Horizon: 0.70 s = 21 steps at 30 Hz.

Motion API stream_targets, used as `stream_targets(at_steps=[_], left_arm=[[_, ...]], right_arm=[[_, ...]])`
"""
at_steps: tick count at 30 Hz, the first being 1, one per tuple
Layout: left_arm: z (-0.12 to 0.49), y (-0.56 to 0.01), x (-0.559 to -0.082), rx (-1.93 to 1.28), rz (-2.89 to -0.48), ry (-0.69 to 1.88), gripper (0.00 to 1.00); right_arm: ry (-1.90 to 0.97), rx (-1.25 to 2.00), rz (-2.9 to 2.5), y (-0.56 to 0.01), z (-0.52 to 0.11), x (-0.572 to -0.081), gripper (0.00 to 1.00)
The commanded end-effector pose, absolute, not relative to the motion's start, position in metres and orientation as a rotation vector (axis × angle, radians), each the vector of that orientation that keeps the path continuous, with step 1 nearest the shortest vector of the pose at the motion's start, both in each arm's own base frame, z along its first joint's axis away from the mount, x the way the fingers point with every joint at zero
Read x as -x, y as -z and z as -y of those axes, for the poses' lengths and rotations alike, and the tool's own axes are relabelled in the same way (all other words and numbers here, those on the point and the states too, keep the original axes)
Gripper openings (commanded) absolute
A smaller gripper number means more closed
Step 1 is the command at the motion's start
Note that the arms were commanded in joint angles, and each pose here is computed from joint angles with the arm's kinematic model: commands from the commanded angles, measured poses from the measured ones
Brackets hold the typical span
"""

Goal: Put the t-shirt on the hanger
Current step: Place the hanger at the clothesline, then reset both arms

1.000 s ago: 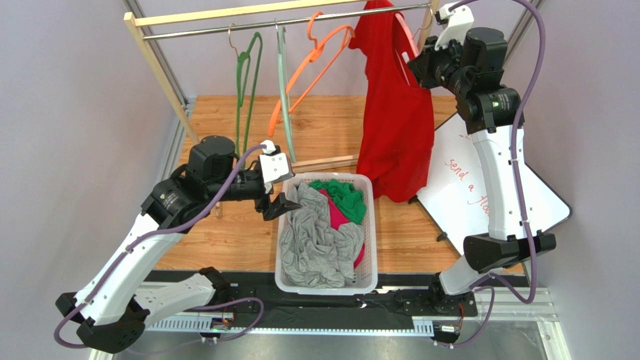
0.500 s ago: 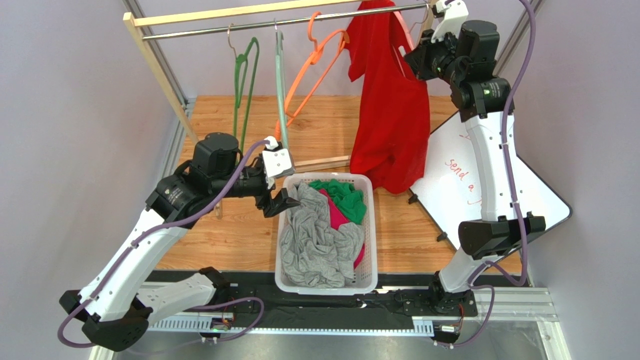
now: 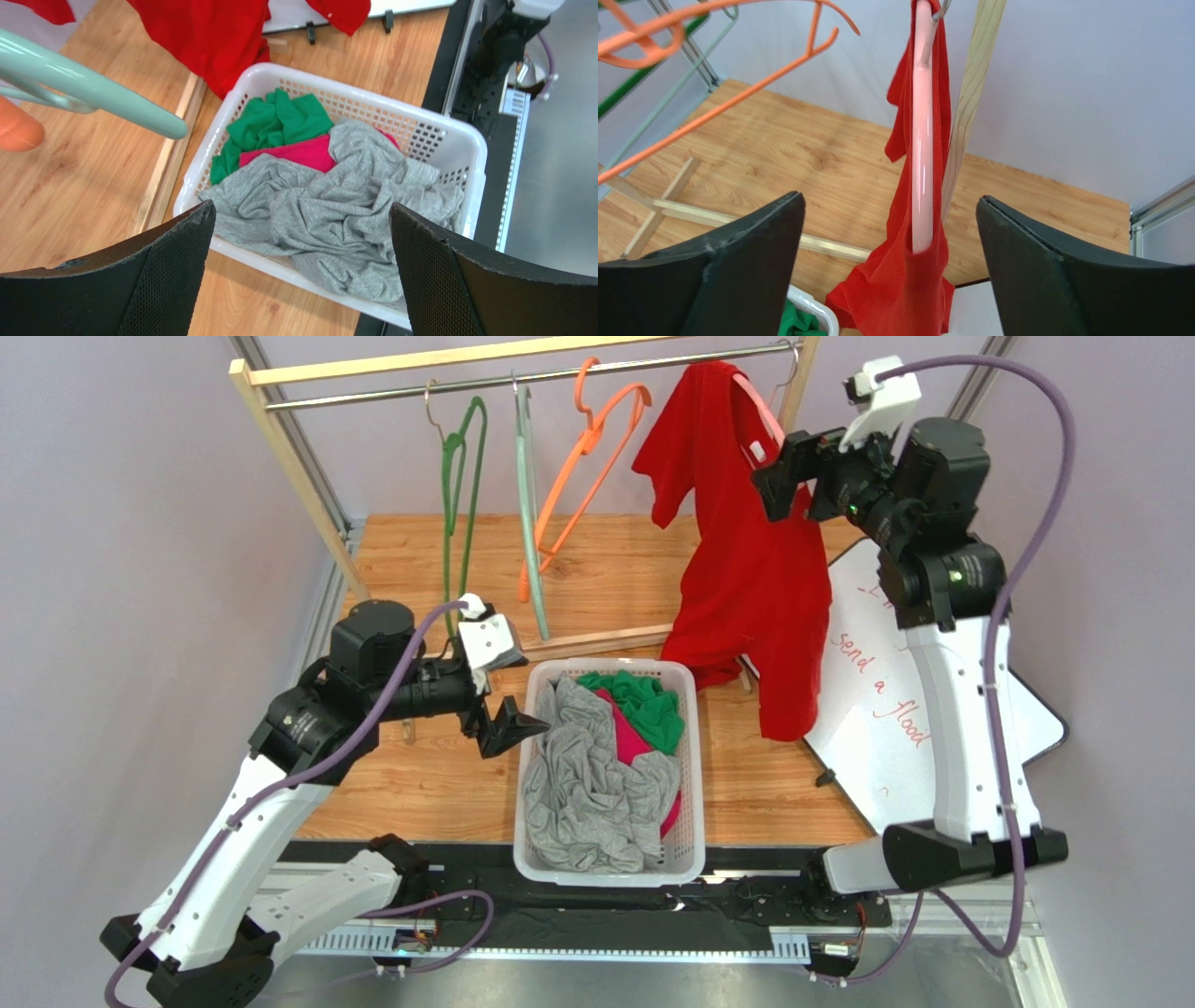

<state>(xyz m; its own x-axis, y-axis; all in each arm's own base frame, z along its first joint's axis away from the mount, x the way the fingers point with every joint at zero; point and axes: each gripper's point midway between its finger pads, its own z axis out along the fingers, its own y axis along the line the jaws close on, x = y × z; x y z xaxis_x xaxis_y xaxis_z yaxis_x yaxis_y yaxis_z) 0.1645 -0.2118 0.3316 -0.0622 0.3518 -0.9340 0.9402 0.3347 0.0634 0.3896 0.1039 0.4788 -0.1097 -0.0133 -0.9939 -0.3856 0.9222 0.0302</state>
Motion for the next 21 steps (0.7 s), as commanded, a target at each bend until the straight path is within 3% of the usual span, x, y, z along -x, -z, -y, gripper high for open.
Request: stream_targets(at_steps=[1,12,21], left_arm=[[0.211,-0.379,-0.162,-1.023,-1.536,0.801,0.97],[0.140,-0.446,-0.154,-0.712,-1.520,0.608,0.99],[0.059,-0.395,-0.152,-0.419,-1.768,0.224,0.99]], right_arm=[[-0.242,0.304,-1.541,-0.514,-0.087,-0.351,1.00],[-0.272,0.335,-1.579,-0.495,-0.080,-0.264,1.00],[-0.420,0.429,-1.790,-0.406,-0.095,-0.211,1.00]])
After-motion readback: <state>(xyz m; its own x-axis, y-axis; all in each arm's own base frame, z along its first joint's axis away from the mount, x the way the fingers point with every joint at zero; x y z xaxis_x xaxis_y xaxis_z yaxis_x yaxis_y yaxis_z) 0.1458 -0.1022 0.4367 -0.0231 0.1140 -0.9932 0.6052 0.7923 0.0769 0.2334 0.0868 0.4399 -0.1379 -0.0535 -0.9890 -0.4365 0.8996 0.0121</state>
